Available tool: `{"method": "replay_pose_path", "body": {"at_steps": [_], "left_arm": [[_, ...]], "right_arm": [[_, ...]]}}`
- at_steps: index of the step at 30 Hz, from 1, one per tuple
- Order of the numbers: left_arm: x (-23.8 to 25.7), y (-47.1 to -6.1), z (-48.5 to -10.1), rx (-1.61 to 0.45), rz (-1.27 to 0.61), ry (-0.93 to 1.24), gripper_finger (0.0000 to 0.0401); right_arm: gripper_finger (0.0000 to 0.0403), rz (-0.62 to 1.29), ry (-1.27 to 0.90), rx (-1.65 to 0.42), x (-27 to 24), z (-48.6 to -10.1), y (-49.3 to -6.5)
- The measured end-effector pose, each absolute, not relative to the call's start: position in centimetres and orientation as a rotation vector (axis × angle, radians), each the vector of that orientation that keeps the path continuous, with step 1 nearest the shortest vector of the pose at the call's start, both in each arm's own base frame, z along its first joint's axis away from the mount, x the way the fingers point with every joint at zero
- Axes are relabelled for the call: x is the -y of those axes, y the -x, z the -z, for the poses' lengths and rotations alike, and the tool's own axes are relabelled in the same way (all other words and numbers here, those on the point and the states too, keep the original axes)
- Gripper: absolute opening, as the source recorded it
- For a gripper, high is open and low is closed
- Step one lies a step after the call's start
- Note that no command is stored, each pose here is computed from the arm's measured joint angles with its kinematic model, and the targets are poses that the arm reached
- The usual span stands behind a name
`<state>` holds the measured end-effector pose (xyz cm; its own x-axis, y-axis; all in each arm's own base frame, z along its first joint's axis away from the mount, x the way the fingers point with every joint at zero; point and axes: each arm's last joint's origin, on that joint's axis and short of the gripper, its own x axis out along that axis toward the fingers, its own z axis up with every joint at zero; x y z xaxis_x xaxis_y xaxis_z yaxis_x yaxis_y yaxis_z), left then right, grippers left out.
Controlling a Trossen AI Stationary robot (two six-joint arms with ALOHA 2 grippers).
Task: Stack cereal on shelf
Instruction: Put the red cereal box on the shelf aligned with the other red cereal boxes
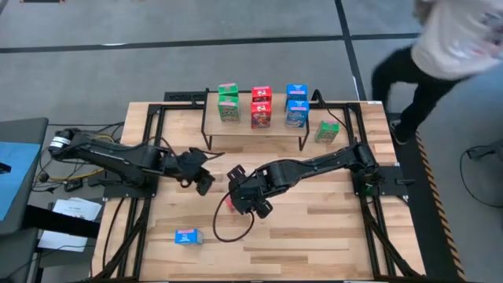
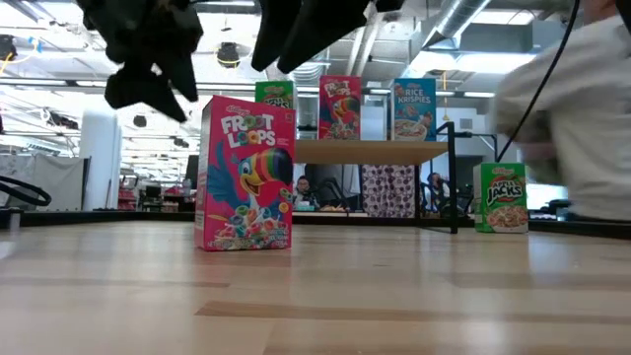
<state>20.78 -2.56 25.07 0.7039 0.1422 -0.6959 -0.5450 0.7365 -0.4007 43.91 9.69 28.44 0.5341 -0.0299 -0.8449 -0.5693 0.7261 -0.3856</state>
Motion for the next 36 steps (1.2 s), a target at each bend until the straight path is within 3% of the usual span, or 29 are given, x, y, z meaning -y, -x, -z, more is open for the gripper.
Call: {"method": "replay_pose_path", "body": {"at_steps": [9, 18, 36], "left_arm": [[2.1, -18.7, -27.3, -0.563, -0.401, 0.646, 0.0179], [2.1, -18.5, -27.1, -0.586, -0.414, 0.636, 0.0179], [2.0, -18.3, -26.9, -0.601, -0.443, 0.624, 0.0179]], "right_arm": [[0.026, -0.422, 0.513, -0.921, -7.8, -28.6, -44.6], [0.026, -0.454, 0.38, -0.967, -6.5, -26.8, -45.4], [0.026, -0.463, 0.384, -0.997, -6.7, -25.0, -46.2]]}}
